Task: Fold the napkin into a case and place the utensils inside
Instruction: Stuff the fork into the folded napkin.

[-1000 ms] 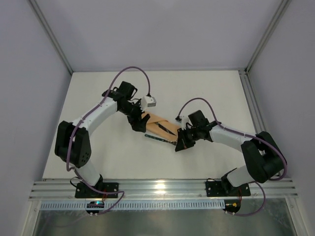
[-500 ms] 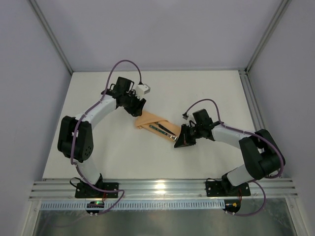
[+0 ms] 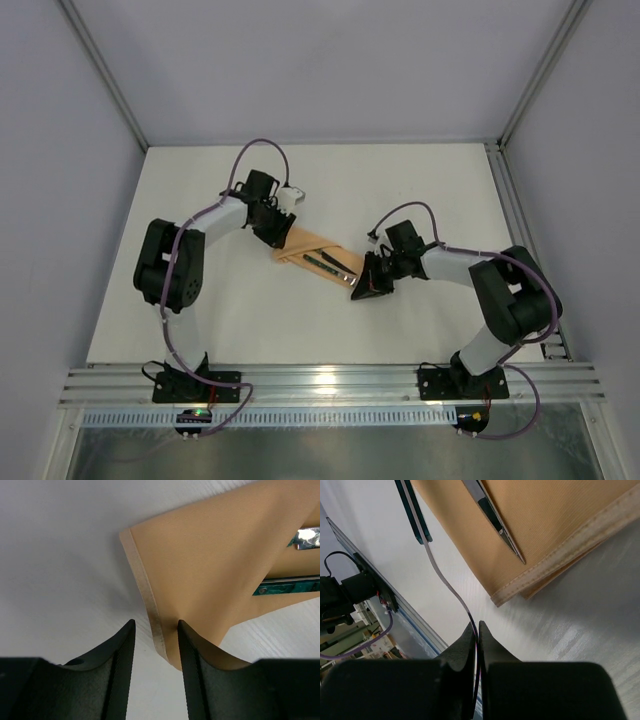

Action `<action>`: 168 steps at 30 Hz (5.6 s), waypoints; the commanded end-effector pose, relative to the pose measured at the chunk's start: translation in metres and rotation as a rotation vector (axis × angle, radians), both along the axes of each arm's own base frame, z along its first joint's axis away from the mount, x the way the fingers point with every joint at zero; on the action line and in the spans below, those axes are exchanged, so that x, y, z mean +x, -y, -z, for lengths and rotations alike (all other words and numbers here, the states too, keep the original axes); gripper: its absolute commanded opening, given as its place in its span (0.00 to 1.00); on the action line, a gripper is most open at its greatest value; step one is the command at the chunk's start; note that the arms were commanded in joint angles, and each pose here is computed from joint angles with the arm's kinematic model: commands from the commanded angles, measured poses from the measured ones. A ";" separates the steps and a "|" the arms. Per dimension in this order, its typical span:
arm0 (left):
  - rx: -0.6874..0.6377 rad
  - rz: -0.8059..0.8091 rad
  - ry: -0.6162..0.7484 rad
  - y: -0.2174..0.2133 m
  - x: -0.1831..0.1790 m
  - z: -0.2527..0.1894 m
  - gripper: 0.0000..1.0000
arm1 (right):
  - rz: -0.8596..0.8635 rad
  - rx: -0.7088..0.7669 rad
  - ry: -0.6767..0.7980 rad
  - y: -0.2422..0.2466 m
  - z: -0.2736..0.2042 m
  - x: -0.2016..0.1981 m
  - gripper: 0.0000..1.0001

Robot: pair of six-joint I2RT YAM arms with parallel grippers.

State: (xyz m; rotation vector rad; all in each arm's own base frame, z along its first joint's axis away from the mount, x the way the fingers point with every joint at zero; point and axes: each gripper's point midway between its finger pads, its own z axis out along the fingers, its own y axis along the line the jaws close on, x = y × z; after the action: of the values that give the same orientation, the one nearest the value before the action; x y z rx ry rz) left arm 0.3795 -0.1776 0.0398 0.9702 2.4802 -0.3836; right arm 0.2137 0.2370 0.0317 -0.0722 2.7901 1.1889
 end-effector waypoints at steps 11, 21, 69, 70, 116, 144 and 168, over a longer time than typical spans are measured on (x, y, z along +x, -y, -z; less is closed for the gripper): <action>-0.061 0.060 0.020 0.010 -0.006 0.009 0.27 | 0.030 0.017 -0.039 -0.019 -0.009 0.034 0.04; -0.060 0.073 0.046 0.009 -0.005 0.010 0.24 | 0.003 0.005 -0.099 -0.028 0.000 0.037 0.04; -0.076 0.082 0.070 0.011 -0.002 -0.011 0.29 | -0.257 -0.440 0.726 -0.061 -0.075 0.115 0.40; -0.073 0.080 0.067 0.011 -0.003 -0.012 0.28 | -0.270 -0.432 0.740 -0.066 -0.074 0.119 0.39; -0.078 0.009 0.089 -0.001 0.005 -0.018 0.28 | -0.696 -0.525 0.812 -0.074 -0.010 0.105 0.11; -0.139 -0.002 0.048 -0.002 0.017 -0.011 0.38 | -0.825 -0.454 0.960 -0.114 -0.014 0.115 0.10; -0.129 0.281 0.200 -0.015 -0.025 -0.064 0.44 | -0.273 -0.363 0.866 -0.066 -0.097 0.101 0.55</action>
State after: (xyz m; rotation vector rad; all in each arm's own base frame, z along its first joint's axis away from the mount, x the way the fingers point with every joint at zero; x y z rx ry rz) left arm 0.3706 -0.1588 0.0897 1.0345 2.2634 -0.4825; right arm 0.3123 0.3143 0.1196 -1.0680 2.0994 0.3646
